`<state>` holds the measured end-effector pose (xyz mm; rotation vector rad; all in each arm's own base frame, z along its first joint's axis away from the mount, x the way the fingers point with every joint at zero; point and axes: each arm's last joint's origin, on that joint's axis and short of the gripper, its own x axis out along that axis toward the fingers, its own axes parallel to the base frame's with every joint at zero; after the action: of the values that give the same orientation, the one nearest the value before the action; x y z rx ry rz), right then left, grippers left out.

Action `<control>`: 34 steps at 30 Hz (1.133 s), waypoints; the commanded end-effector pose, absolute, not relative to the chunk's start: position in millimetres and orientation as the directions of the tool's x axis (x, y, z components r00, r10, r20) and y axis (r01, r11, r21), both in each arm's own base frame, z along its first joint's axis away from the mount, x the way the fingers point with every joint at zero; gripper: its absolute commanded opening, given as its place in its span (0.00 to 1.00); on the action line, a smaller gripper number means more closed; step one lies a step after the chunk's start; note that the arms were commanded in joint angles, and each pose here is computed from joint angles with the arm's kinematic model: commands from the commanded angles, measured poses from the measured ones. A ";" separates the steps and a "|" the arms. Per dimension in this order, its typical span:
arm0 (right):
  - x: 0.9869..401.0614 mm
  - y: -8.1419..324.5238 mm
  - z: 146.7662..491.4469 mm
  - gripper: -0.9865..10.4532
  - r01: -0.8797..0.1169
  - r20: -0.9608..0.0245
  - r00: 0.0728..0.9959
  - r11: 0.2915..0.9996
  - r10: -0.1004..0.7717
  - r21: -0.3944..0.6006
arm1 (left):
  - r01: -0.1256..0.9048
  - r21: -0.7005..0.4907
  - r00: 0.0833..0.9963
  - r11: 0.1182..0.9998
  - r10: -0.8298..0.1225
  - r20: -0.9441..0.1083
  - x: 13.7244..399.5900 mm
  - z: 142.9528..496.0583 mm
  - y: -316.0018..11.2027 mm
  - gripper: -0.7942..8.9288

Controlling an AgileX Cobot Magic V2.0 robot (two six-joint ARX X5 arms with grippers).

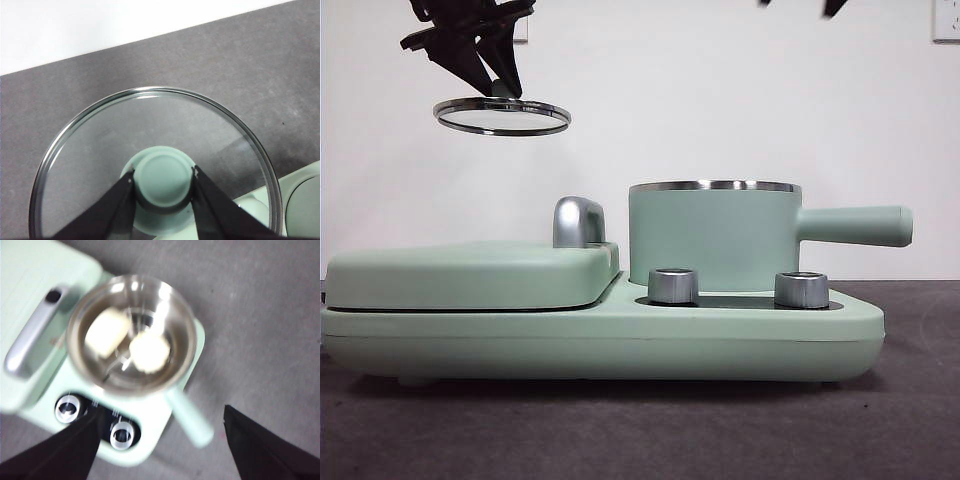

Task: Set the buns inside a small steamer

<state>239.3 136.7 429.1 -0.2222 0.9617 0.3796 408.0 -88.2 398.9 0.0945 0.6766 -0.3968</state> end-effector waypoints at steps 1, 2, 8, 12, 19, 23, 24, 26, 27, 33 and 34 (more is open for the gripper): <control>202.9 122.0 426.9 0.42 -0.411 -0.863 0.465 0.912 0.200 -0.010 | 0.395 -0.044 0.731 0.918 -0.342 -0.591 409.7 407.9 -90.6 0.13; 192.5 117.6 424.5 0.42 -0.411 -0.863 0.462 0.912 0.203 -0.006 | 0.397 -0.044 0.729 0.917 -0.344 -0.592 409.4 407.8 -91.3 0.13; 128.3 89.2 402.8 0.42 -0.393 -0.776 0.551 0.916 0.306 0.083 | 0.421 -0.045 0.716 0.906 -0.362 -0.596 406.6 407.3 -102.0 0.13; 94.1 71.7 382.7 0.42 -0.412 -0.670 0.624 0.898 0.401 0.154 | 0.455 -0.046 0.699 0.889 -0.389 -0.600 402.0 406.9 -117.5 0.12; 49.7 40.3 338.9 0.42 -0.446 -0.567 0.667 0.869 0.483 0.215 | 0.542 -0.050 0.638 0.839 -0.449 -0.626 386.6 404.5 -156.0 0.11; 34.2 26.6 320.0 0.42 -0.452 -0.521 0.693 0.864 0.498 0.223 | 0.605 -0.043 0.596 0.795 -0.488 -0.638 373.8 403.2 -182.3 0.11; 31.3 24.1 316.4 0.42 -0.455 -0.509 0.700 0.862 0.501 0.222 | 0.621 -0.041 0.587 0.783 -0.498 -0.638 370.4 403.2 -189.0 0.11; 27.7 20.9 311.6 0.42 -0.461 -0.490 0.708 0.858 0.508 0.224 | 0.647 -0.041 0.569 0.761 -0.518 -0.638 363.7 403.2 -201.6 0.11; 26.1 19.6 309.9 0.42 -0.464 -0.484 0.711 0.857 0.510 0.223 | 0.661 -0.041 0.559 0.749 -0.529 -0.638 359.9 403.2 -208.3 0.11; 23.8 17.7 309.1 0.42 -0.473 -0.469 0.715 0.853 0.518 0.222 | 0.761 -0.027 0.480 0.648 -0.591 -0.648 329.6 402.0 -252.5 0.10; 24.0 18.0 309.8 0.42 -0.478 -0.462 0.717 0.850 0.523 0.221 | 0.773 -0.028 0.468 0.634 -0.599 -0.650 325.5 401.0 -258.8 0.10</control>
<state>24.1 17.7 307.5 0.0858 0.5534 0.5417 323.3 -255.5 393.0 0.2873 0.7274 -0.8401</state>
